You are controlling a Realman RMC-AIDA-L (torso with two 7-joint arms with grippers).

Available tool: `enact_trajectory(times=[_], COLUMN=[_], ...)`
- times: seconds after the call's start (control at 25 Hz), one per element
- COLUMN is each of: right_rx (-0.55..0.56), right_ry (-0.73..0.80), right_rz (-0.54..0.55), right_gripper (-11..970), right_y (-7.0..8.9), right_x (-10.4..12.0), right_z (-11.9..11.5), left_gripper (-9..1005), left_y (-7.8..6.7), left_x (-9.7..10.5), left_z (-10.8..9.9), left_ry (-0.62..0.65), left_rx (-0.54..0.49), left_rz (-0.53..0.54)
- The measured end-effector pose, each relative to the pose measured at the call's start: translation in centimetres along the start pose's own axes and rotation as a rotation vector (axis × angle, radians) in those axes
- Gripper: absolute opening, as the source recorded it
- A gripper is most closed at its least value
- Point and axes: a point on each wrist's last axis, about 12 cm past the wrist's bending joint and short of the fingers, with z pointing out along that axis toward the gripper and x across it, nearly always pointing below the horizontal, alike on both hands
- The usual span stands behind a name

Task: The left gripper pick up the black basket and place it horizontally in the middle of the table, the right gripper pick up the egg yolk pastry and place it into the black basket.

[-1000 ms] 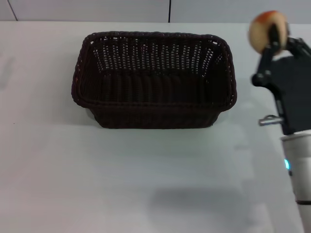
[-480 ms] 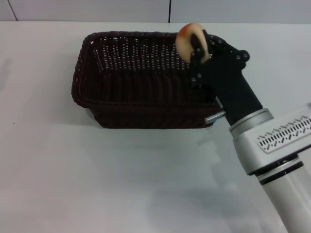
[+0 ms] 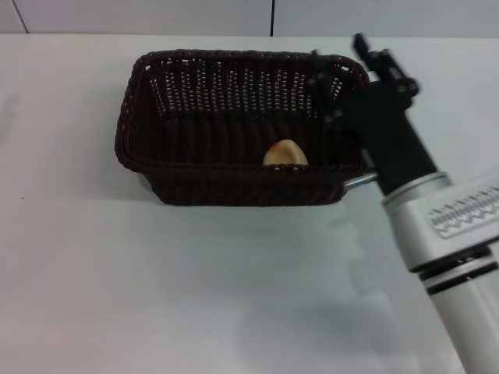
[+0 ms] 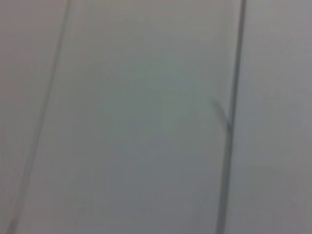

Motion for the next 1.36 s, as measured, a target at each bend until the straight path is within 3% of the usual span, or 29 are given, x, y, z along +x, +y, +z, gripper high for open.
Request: enact_trajectory(times=[0.28, 0.48, 0.68, 0.96, 1.36], right_rx=[0.288, 0.506, 0.655, 0.742, 0.769], right_ry=[-0.12, -0.187, -0.188, -0.148, -0.108], right_rz=[-0.021, -0.049, -0.104, -0.129, -0.167], right_gripper=[513, 513, 514, 514, 513], right_y=[-3.1, -5.8, -7.7, -9.2, -10.5], right_x=[-1.3, -2.0, -2.1, -1.5, -0.4], right_z=[-3.1, -5.8, -7.8, -8.7, -8.4], left_gripper=[445, 445, 445, 445, 445], left_y=[0.1, 0.4, 0.8, 1.0, 0.5], left_x=[0.4, 1.2, 1.9, 3.7, 7.3], left_z=[-0.4, -1.2, -2.1, -3.3, -4.8], left_ry=[0.009, 0.017, 0.013, 0.025, 0.064], left_rx=[-0.02, -0.052, -0.098, -0.151, -0.226], left_rz=[-0.004, -0.006, 0.0, 0.035, 0.162])
